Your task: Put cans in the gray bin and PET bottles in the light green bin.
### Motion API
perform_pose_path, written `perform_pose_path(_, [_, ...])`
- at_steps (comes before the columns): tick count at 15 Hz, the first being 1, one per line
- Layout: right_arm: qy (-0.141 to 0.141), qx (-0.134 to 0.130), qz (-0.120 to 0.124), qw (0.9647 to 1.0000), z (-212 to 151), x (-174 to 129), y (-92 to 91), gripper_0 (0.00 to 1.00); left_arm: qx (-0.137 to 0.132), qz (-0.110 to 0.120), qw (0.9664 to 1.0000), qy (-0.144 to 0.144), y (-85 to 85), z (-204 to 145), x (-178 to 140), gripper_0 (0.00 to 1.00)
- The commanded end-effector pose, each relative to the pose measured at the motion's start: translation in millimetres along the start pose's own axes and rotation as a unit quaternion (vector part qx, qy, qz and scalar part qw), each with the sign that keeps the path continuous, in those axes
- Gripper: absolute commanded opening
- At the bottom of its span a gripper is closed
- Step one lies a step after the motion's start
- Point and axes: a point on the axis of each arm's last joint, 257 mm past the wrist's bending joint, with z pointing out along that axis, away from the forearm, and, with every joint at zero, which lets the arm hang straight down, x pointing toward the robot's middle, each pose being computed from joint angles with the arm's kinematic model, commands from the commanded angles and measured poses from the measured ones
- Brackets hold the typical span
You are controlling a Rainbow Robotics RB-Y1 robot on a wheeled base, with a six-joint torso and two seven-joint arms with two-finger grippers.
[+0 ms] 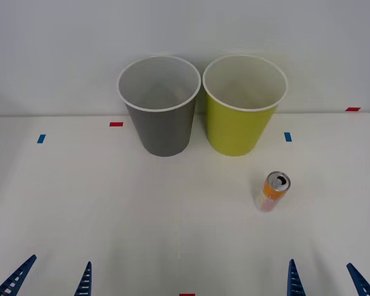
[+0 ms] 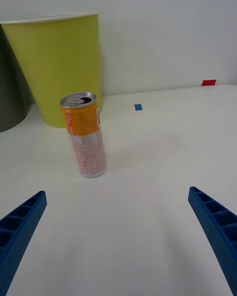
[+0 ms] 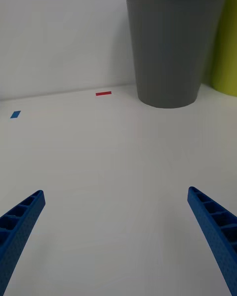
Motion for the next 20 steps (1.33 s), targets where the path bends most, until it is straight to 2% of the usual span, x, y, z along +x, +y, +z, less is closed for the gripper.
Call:
perform_pose_path(1, [0.0, 0.0, 0.0, 1.0, 0.0, 0.0, 0.0, 1.0, 0.0, 0.0, 1.0, 0.0, 0.0, 0.0, 0.0, 1.0])
perform_pose_path(20, [0.0, 0.0, 0.0, 1.0, 0.0, 0.0, 0.0, 1.0, 0.0, 0.0, 1.0, 0.0, 0.0, 0.0, 0.0, 1.0])
